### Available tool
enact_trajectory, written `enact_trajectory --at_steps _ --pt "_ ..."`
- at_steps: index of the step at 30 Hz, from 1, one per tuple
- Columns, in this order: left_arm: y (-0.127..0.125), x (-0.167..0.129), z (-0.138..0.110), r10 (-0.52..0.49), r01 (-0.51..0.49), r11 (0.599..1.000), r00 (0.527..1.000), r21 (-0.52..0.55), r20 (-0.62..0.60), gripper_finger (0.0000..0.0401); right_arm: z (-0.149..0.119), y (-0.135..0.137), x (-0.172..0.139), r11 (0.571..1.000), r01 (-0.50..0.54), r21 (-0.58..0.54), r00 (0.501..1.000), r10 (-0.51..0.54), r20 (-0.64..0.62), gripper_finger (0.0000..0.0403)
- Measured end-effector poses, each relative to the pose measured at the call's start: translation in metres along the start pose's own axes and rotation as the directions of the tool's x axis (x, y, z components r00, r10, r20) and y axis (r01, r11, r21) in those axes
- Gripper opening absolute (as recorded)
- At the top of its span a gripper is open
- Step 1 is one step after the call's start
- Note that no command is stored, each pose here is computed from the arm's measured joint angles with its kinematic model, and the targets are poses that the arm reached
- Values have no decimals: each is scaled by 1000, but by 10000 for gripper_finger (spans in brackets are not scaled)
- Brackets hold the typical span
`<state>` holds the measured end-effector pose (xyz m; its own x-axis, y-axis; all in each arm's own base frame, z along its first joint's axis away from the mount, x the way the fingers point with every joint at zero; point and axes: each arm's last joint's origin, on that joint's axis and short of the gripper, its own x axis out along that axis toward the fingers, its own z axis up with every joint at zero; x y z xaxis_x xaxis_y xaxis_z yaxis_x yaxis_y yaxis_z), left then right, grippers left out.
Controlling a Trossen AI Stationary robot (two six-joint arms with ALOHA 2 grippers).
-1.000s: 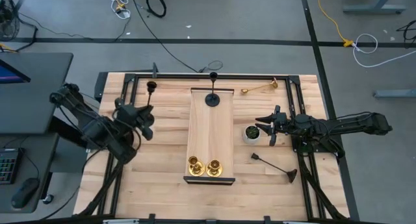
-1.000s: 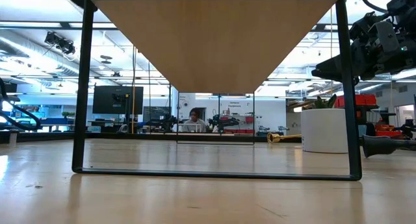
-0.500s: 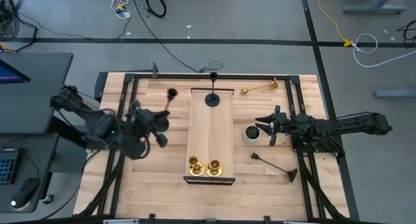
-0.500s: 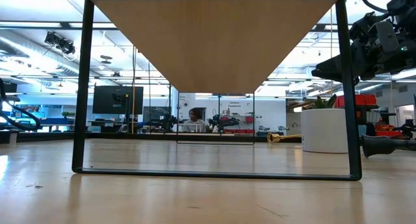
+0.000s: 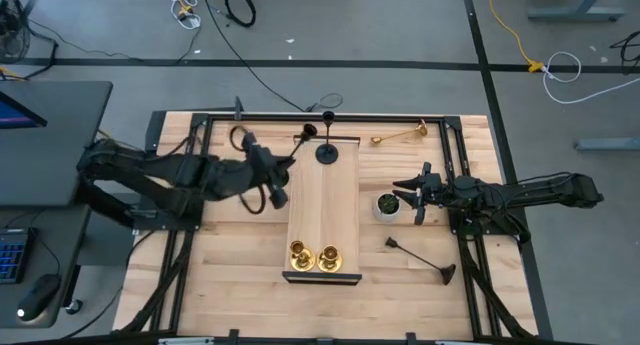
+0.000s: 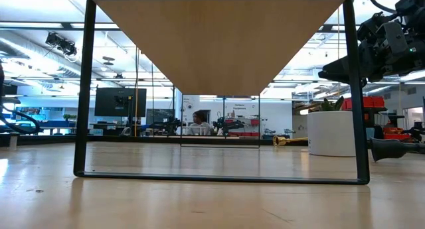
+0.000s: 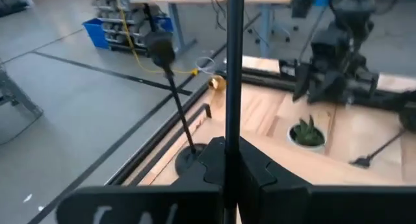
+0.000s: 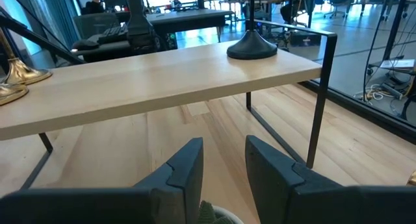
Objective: Pick & Place candle stick holders
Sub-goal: Put the left black candle holder on the shelf aligned with the other black candle holder
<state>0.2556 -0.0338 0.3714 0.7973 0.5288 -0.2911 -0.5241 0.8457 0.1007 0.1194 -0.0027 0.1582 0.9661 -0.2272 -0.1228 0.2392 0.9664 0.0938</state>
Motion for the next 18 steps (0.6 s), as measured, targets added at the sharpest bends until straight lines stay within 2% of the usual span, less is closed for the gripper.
enact_trajectory --at_steps 6,8,12,18 --pt "28 29 -23 13 -13 1000 1000 -25 -4 10 0 0 0 1000 0 0 1000 0 1 114" --pt "37 38 -31 -36 37 999 999 -33 18 10 0 0 0 1000 0 0 1000 0 0 114" --pt "53 53 -39 -126 136 989 980 -52 156 10 0 0 0 1000 0 0 1000 0 1 114" --pt "75 71 -66 -137 151 986 974 -70 178 10 0 0 0 1000 0 0 1000 0 1 114"
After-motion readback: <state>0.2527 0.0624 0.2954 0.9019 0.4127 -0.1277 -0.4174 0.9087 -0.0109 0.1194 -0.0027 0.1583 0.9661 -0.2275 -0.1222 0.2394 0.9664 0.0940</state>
